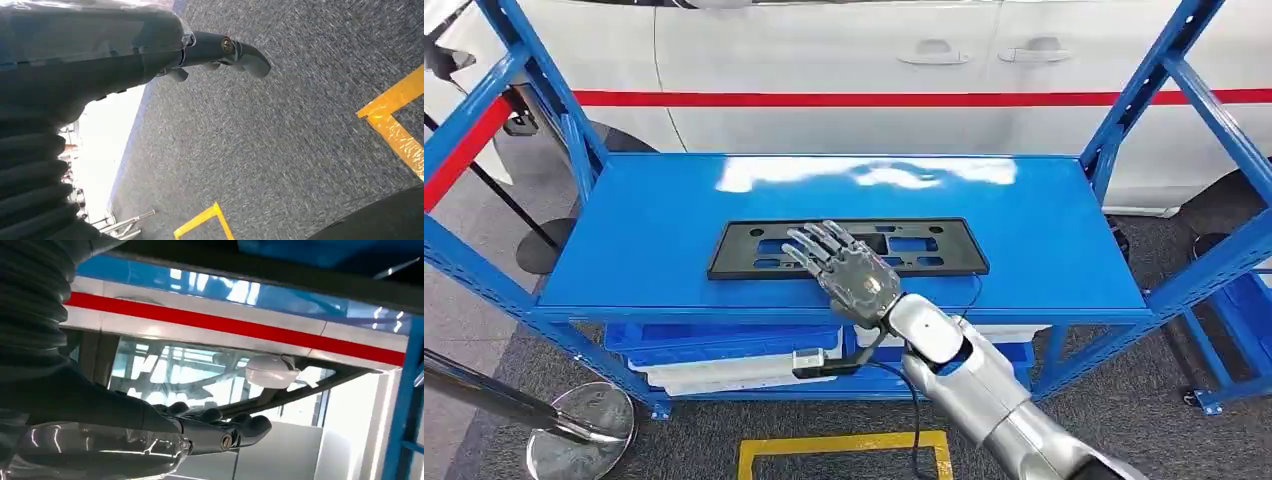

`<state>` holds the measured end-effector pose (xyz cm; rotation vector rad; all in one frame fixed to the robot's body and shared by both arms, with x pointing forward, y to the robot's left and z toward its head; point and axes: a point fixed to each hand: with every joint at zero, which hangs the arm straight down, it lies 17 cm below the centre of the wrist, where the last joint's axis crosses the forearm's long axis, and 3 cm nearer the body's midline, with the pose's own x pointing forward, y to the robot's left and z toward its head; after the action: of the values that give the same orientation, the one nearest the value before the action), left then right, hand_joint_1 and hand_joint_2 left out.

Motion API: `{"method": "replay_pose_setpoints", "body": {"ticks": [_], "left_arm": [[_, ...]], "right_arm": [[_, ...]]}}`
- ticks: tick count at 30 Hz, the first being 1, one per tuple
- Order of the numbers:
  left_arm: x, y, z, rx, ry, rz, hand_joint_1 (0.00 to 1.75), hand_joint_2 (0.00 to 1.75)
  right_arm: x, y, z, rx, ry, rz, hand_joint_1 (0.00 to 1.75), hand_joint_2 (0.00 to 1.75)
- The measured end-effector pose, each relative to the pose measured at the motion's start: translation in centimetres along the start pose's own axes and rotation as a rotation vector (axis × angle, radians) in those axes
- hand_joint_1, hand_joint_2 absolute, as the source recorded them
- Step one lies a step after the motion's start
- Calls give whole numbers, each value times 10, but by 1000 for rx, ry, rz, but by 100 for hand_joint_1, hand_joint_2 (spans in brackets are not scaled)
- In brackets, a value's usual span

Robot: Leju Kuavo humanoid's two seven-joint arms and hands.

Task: Take the parts from the cabinet and place them on the table.

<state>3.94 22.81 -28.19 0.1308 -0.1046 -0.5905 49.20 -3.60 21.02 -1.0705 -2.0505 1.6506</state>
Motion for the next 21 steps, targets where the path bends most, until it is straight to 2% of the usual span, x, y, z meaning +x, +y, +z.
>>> {"method": "replay_pose_setpoints", "body": {"ticks": [1, 2, 8, 13, 21], "left_arm": [[0, -1, 0, -1, 1, -2, 0, 0], [1, 0, 0, -1, 2, -2, 0, 0], [1, 2, 0, -5, 7, -6, 0, 0], [7, 6, 0, -3, -1, 1, 0, 0], [4, 1, 0, -11, 12, -26, 0, 0]], "right_arm": [[-6, 1, -7, 8, 7, -7, 0, 0], [-9, 1, -13, 13, 11, -18, 0, 175], [-29, 47, -26, 204, 70, -17, 0, 175], [-38, 82, -15, 318, 131, -5, 0, 175], [-73, 94, -15, 464, 190, 154, 0, 175]]}}
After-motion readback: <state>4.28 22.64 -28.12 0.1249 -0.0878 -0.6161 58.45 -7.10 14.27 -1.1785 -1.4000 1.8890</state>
